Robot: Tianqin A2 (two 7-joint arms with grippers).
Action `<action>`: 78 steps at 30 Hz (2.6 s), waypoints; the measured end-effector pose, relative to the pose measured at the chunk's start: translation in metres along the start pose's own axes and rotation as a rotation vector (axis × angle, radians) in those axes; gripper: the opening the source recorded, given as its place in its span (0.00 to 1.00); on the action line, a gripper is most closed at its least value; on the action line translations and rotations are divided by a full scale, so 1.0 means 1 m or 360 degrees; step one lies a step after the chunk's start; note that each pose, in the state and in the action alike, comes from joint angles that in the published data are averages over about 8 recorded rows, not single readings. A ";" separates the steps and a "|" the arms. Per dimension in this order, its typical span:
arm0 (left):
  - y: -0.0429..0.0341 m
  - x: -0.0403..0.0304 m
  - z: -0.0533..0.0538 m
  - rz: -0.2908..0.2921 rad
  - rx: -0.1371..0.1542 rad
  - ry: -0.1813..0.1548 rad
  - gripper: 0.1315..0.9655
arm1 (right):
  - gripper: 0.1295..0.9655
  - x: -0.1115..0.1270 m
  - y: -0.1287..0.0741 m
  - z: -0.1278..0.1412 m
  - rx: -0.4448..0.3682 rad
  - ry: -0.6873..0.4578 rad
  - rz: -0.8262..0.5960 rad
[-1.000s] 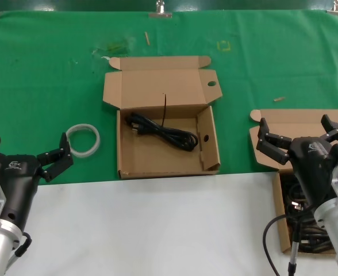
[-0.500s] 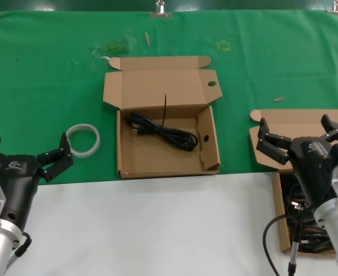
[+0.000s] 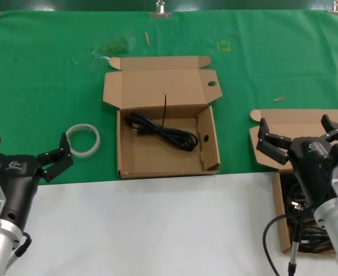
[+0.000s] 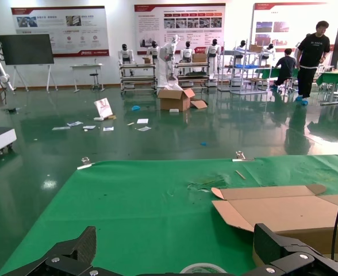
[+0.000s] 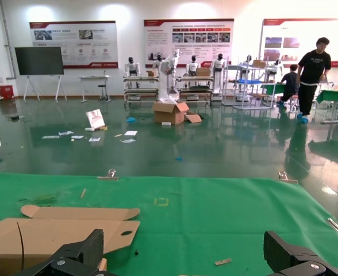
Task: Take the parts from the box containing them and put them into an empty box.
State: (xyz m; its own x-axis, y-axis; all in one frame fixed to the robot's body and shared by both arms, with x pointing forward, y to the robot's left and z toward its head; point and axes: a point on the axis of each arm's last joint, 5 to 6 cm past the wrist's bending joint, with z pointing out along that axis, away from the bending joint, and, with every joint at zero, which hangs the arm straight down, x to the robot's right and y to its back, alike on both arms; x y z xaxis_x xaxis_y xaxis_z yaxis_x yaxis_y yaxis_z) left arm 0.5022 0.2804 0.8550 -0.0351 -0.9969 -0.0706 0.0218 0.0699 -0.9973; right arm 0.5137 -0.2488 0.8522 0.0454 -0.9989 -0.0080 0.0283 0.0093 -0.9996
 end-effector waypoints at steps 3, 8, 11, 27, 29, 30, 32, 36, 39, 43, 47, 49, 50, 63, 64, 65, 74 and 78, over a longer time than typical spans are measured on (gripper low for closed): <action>0.0000 0.0000 0.000 0.0000 0.0000 0.0000 1.00 | 1.00 0.000 0.000 0.000 0.0000 0.0000 0.0000; 0.0000 0.0000 0.000 0.0000 0.0000 0.0000 1.00 | 1.00 0.000 0.000 0.000 0.0000 0.0000 0.0000; 0.0000 0.0000 0.000 0.0000 0.0000 0.0000 1.00 | 1.00 0.000 0.000 0.000 0.0000 0.0000 0.0000; 0.0000 0.0000 0.000 0.0000 0.0000 0.0000 1.00 | 1.00 0.000 0.000 0.000 0.0000 0.0000 0.0000; 0.0000 0.0000 0.000 0.0000 0.0000 0.0000 1.00 | 1.00 0.000 0.000 0.000 0.0000 0.0000 0.0000; 0.0000 0.0000 0.000 0.0000 0.0000 0.0000 1.00 | 1.00 0.000 0.000 0.000 0.0000 0.0000 0.0000; 0.0000 0.0000 0.000 0.0000 0.0000 0.0000 1.00 | 1.00 0.000 0.000 0.000 0.0000 0.0000 0.0000; 0.0000 0.0000 0.000 0.0000 0.0000 0.0000 1.00 | 1.00 0.000 0.000 0.000 0.0000 0.0000 0.0000; 0.0000 0.0000 0.000 0.0000 0.0000 0.0000 1.00 | 1.00 0.000 0.000 0.000 0.0000 0.0000 0.0000; 0.0000 0.0000 0.000 0.0000 0.0000 0.0000 1.00 | 1.00 0.000 0.000 0.000 0.0000 0.0000 0.0000; 0.0000 0.0000 0.000 0.0000 0.0000 0.0000 1.00 | 1.00 0.000 0.000 0.000 0.0000 0.0000 0.0000; 0.0000 0.0000 0.000 0.0000 0.0000 0.0000 1.00 | 1.00 0.000 0.000 0.000 0.0000 0.0000 0.0000; 0.0000 0.0000 0.000 0.0000 0.0000 0.0000 1.00 | 1.00 0.000 0.000 0.000 0.0000 0.0000 0.0000; 0.0000 0.0000 0.000 0.0000 0.0000 0.0000 1.00 | 1.00 0.000 0.000 0.000 0.0000 0.0000 0.0000; 0.0000 0.0000 0.000 0.0000 0.0000 0.0000 1.00 | 1.00 0.000 0.000 0.000 0.0000 0.0000 0.0000; 0.0000 0.0000 0.000 0.0000 0.0000 0.0000 1.00 | 1.00 0.000 0.000 0.000 0.0000 0.0000 0.0000; 0.0000 0.0000 0.000 0.0000 0.0000 0.0000 1.00 | 1.00 0.000 0.000 0.000 0.0000 0.0000 0.0000; 0.0000 0.0000 0.000 0.0000 0.0000 0.0000 1.00 | 1.00 0.000 0.000 0.000 0.0000 0.0000 0.0000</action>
State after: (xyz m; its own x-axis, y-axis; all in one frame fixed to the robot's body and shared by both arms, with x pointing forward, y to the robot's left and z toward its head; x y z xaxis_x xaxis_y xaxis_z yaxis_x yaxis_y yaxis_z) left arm 0.5022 0.2804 0.8550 -0.0351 -0.9969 -0.0707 0.0218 0.0699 -0.9973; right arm 0.5137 -0.2488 0.8522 0.0454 -0.9989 -0.0080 0.0283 0.0093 -0.9996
